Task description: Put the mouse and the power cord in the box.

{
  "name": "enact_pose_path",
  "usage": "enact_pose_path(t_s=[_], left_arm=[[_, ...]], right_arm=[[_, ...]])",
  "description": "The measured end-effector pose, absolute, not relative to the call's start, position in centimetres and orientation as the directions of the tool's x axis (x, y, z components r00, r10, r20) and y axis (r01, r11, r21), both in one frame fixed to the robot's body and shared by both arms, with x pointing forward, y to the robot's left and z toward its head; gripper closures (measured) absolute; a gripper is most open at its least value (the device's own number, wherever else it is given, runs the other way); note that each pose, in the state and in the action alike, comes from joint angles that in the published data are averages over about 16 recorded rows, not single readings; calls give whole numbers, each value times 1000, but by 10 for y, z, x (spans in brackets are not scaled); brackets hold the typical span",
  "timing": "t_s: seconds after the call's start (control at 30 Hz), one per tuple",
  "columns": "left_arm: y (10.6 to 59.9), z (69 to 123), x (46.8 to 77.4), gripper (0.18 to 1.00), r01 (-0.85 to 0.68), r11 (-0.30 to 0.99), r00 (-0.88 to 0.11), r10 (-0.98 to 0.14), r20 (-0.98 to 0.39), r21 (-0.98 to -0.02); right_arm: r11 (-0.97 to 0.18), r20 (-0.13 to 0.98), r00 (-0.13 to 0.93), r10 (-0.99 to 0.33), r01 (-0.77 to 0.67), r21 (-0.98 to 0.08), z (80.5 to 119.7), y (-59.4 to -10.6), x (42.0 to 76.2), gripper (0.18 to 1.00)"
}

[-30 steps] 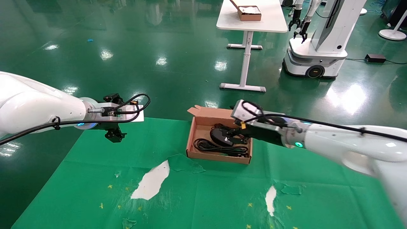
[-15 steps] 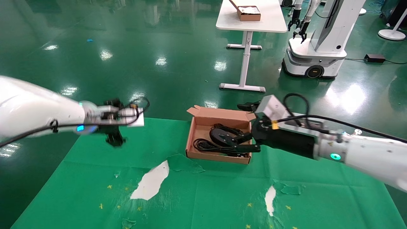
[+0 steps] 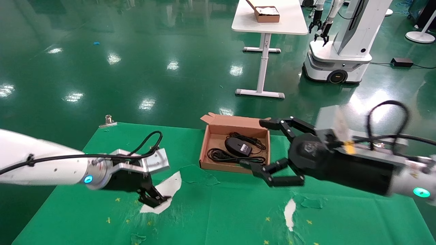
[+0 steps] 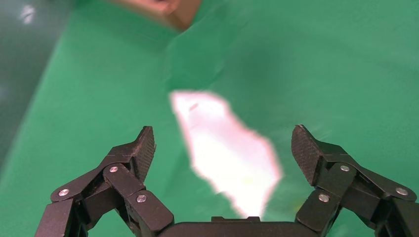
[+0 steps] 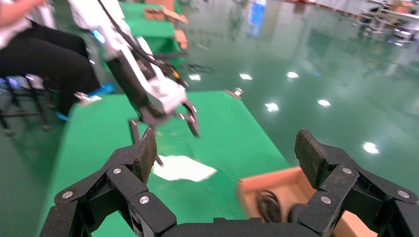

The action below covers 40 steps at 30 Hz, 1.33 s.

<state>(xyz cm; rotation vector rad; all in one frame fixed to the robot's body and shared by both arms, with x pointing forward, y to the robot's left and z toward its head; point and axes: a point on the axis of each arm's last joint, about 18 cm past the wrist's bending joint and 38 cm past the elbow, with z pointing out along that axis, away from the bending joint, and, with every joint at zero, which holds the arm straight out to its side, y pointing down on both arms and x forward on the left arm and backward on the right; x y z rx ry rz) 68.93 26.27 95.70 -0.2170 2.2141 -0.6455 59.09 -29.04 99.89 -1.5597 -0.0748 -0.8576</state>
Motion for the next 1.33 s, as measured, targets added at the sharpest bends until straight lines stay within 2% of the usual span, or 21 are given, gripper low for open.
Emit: enact_pose_path(t_s=[0.4, 0.63, 1.1, 1.33], left_arm=[[254, 941, 641, 184, 131, 657, -798, -375, -472, -743], [257, 946, 607, 184, 188, 522, -846, -345, -407, -832], [280, 972, 530, 184, 344, 254, -881, -245, -404, -904], [288, 980, 508, 184, 392, 193, -877, -218, -429, -900]], right_arm=[[-126, 503, 821, -269, 488, -864, 995, -300, 513, 178], [-114, 484, 853, -198, 470, -875, 993, -302, 483, 178], [-112, 478, 860, -177, 464, -878, 992, -302, 475, 178], [-112, 478, 860, -177, 464, -878, 992, -302, 475, 178]])
